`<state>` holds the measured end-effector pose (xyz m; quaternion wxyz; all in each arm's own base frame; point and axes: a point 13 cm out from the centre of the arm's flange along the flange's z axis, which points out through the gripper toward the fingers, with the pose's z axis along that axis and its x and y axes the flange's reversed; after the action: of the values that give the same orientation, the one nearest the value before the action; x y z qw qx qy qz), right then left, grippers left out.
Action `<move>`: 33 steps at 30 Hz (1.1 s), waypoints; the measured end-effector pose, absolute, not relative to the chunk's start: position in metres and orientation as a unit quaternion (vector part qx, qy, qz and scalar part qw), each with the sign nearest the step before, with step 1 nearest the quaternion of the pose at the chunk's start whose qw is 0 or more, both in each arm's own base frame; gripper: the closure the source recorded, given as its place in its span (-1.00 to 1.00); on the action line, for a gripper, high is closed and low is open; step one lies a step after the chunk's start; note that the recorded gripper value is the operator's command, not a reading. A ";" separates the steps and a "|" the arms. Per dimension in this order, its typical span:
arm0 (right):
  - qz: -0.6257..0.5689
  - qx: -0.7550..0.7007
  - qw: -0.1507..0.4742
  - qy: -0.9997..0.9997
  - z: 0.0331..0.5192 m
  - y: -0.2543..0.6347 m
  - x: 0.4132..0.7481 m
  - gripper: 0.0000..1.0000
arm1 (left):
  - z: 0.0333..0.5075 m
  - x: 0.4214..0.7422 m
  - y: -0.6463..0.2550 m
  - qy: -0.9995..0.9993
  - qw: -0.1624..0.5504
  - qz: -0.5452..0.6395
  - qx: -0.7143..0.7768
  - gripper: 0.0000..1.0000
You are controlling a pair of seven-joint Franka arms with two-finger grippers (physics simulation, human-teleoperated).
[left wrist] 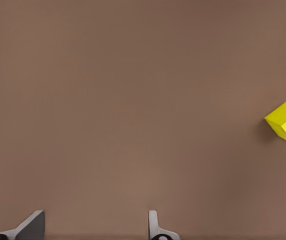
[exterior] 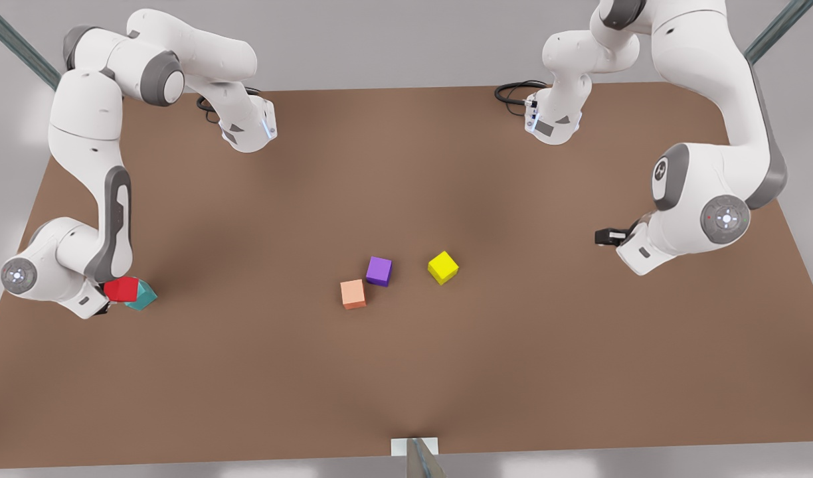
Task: Pick up red wooden cube and pass to hand red wooden cube and place in blue wooden cube
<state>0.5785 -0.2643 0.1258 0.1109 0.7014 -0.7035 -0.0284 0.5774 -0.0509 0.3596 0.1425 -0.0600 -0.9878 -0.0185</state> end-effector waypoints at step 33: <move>-0.044 0.652 0.048 -0.755 0.389 0.048 0.639 -1.00 | 0.353 0.577 -0.050 -0.987 0.149 -0.019 -0.052 -1.00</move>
<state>0.6388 0.0480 0.3890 0.0476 0.6520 -0.7554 -0.0438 0.5775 -0.0502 0.3532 0.1488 -0.0521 -0.9873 -0.0192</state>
